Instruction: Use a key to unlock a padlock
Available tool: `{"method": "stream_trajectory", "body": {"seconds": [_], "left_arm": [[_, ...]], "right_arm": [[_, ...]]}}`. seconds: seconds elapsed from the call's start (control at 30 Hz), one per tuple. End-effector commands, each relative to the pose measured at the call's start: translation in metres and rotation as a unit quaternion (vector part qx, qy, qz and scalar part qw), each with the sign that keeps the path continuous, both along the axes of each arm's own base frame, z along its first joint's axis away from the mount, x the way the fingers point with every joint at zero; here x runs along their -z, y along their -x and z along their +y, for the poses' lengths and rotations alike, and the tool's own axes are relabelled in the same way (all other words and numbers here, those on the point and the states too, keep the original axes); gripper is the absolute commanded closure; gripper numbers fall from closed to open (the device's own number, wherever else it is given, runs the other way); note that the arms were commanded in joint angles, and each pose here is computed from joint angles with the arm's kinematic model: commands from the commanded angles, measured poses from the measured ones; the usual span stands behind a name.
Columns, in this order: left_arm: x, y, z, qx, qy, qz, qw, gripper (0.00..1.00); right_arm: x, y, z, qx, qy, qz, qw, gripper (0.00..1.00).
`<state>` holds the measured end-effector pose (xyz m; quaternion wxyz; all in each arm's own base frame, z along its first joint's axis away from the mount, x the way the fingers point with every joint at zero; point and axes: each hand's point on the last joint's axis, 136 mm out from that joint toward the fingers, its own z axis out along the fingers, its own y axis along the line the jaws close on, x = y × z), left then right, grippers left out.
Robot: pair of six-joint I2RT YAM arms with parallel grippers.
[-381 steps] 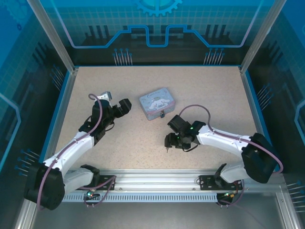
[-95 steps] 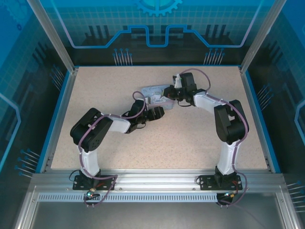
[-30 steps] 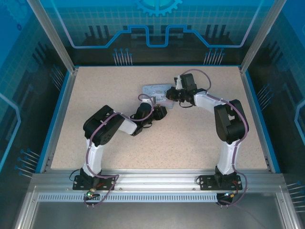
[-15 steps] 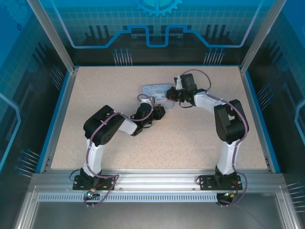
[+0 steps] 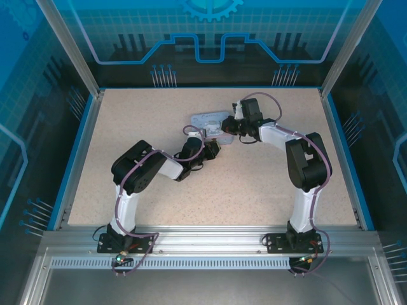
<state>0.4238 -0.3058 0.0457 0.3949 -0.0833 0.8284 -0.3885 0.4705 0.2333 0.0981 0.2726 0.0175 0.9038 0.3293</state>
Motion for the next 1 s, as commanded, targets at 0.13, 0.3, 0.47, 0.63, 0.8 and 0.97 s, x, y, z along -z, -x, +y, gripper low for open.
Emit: {"method": "stream_trajectory", "body": {"seconds": [0.13,0.3,0.47,0.63,0.8,0.97], "left_arm": [[-0.017,0.002,-0.002,-0.001,0.017,-0.003,1.0,0.96],[-0.031,0.004,-0.001,0.0,0.027,0.009,1.0,0.99],[-0.048,0.001,-0.003,-0.006,0.073,0.033,0.997,1.0],[-0.07,0.001,-0.009,0.0,0.103,0.046,0.994,1.0],[-0.087,0.001,-0.01,0.003,0.146,0.079,0.986,1.0],[-0.097,0.003,-0.014,0.014,0.199,0.096,0.975,1.0]], "right_arm": [[-0.015,0.01,-0.013,0.003,-0.007,-0.005,1.0,1.0],[-0.07,0.016,-0.03,-0.012,-0.063,-0.073,0.995,1.0],[-0.092,0.055,-0.05,-0.044,-0.069,-0.087,0.993,1.0],[-0.093,0.112,-0.058,-0.103,-0.117,-0.074,0.985,1.0],[-0.084,0.161,-0.053,-0.15,-0.167,-0.04,0.974,1.0],[-0.069,0.178,-0.049,-0.151,-0.205,-0.006,0.967,1.0]]}}
